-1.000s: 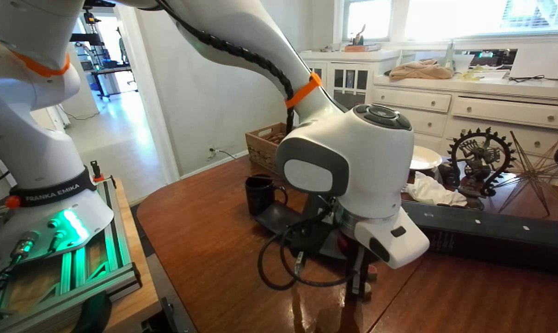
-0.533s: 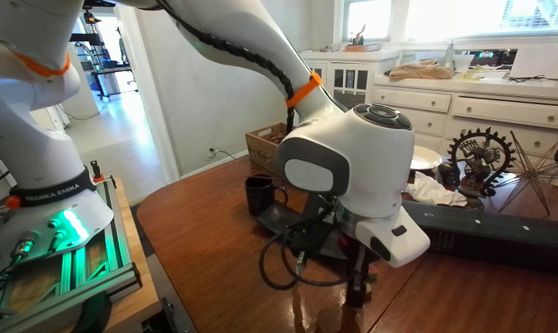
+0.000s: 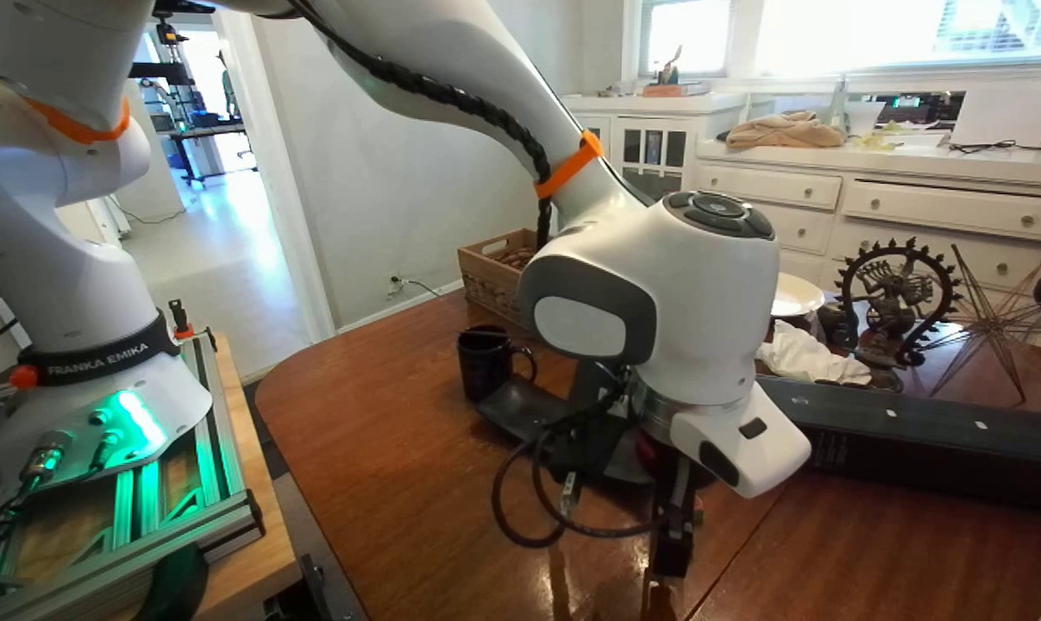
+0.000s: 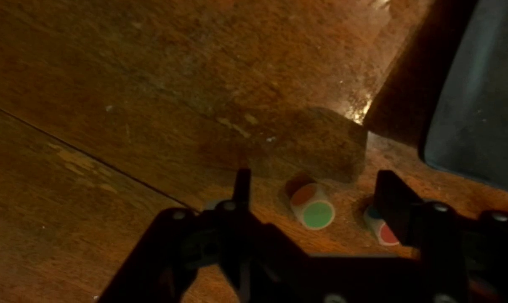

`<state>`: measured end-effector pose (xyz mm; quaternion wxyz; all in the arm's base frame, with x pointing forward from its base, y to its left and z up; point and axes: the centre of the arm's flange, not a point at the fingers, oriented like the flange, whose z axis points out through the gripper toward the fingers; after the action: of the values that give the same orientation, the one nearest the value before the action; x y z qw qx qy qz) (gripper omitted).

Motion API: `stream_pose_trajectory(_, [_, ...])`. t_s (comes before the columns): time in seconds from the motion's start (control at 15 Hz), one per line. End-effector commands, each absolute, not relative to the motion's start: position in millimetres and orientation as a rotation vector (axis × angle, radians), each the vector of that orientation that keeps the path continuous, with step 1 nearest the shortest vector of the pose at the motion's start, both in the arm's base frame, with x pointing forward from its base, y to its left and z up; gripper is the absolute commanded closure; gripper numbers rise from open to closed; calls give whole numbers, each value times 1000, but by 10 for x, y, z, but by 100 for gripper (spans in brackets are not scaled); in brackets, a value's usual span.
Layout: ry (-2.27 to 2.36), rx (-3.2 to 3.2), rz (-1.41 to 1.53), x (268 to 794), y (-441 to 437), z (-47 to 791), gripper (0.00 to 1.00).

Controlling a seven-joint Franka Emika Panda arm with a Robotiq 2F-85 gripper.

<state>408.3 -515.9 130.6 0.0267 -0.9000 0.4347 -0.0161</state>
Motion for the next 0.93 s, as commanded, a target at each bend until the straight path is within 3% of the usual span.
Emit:
stream_pose_trajectory(0.0, [1313,-2786,-66,4178,-5177,1275,50])
stream_pose_trajectory(0.13, [1306,-2791,-77,4219,-5178,1280,65])
stream_pose_trajectory(0.2, [1303,-2793,-81,4241,-5167,1279,65])
stream_pose_trajectory(0.33, [1298,-2798,-87,4278,-5157,1285,42])
stream_pose_trajectory(0.6, [1287,-2804,-98,4368,-5136,1303,15])
stream_pose_trajectory(0.73, [1282,-2809,-102,4394,-5137,1301,9])
stream_pose_trajectory(0.8, [1278,-2811,-102,4390,-5143,1302,12])
stream_pose_trajectory(0.87, [1275,-2815,-103,4385,-5152,1301,35])
